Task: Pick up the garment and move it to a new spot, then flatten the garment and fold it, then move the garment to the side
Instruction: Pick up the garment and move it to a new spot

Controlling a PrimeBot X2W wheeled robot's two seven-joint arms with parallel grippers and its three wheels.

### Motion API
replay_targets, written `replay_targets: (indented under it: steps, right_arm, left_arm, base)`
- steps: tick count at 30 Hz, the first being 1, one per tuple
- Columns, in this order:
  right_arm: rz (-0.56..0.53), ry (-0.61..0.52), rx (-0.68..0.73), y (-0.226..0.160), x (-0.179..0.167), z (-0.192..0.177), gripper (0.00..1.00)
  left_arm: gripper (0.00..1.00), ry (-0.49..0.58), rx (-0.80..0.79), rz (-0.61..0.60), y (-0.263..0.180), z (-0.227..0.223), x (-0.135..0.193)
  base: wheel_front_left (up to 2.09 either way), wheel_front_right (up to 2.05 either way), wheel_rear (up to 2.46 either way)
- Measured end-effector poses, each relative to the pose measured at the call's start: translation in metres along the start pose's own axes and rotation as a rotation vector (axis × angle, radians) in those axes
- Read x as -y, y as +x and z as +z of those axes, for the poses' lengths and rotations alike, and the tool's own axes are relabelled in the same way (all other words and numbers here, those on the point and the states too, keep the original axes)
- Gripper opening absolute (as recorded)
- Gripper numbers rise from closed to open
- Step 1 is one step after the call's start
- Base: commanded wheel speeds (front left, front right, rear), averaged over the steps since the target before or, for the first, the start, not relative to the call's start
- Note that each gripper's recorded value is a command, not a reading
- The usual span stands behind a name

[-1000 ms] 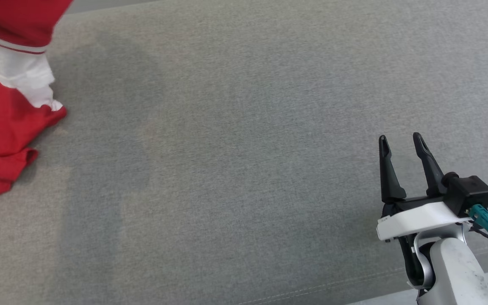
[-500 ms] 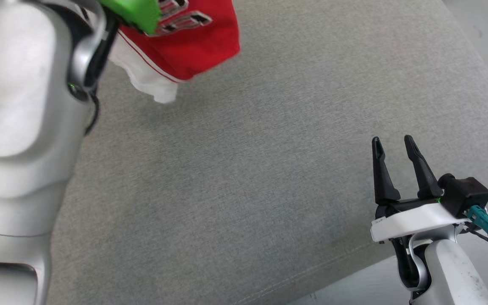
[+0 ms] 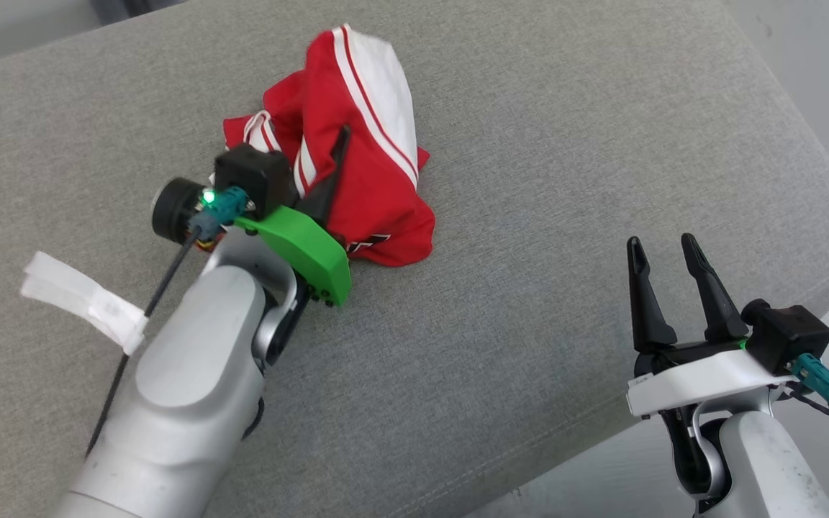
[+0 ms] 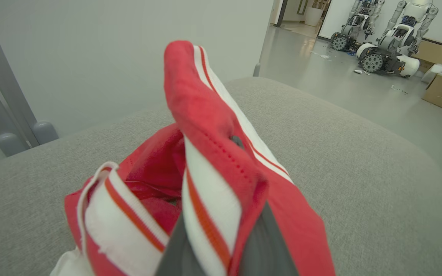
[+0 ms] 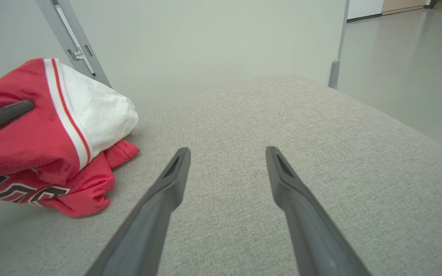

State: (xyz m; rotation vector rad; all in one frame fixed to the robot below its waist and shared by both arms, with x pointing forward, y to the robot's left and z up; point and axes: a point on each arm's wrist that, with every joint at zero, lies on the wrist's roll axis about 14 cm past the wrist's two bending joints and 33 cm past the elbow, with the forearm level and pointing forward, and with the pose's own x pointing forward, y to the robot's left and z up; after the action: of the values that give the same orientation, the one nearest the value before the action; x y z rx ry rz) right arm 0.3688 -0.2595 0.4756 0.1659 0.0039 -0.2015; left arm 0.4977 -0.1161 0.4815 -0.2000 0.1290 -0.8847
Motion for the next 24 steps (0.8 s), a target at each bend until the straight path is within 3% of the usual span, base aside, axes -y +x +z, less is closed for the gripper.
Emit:
replay_targets:
  steps: [1, 2, 3, 6, 15, 24]
  right_arm:
    - [0.005, 0.001, -0.001, 0.001, -0.002, 0.000, 1.00]
    - [0.013, 0.001, -0.002, 0.001, -0.004, -0.001, 1.00]
    - [0.020, 0.002, -0.003, 0.002, -0.006, -0.002, 1.00]
    - [0.039, -0.001, -0.001, 0.003, -0.012, -0.001, 1.00]
    - [0.106, -0.011, 0.036, 0.001, -0.033, 0.009, 1.00]
    - [0.231, -0.019, 0.079, 0.005, -0.074, 0.021, 1.00]
  left_arm:
    - [0.22, -0.008, -0.014, 0.001, -0.003, -0.008, 0.002]
    - [0.91, -0.021, -0.021, 0.006, -0.007, -0.014, 0.003]
    - [1.00, -0.028, -0.018, 0.011, -0.010, -0.016, 0.003]
    - [1.00, -0.012, 0.014, 0.024, -0.014, -0.009, -0.001]
    - [1.00, 0.079, 0.257, 0.152, -0.044, 0.082, -0.032]
    - [1.00, 0.164, 0.343, 0.387, -0.136, 0.110, -0.078]
  base:
    - [0.00, 0.00, 0.00]
    - [0.00, 0.00, 0.00]
    - [0.00, 0.00, 0.00]
    - [0.00, 0.00, 0.00]
    - [0.00, 0.00, 0.00]
    - [0.00, 0.00, 0.00]
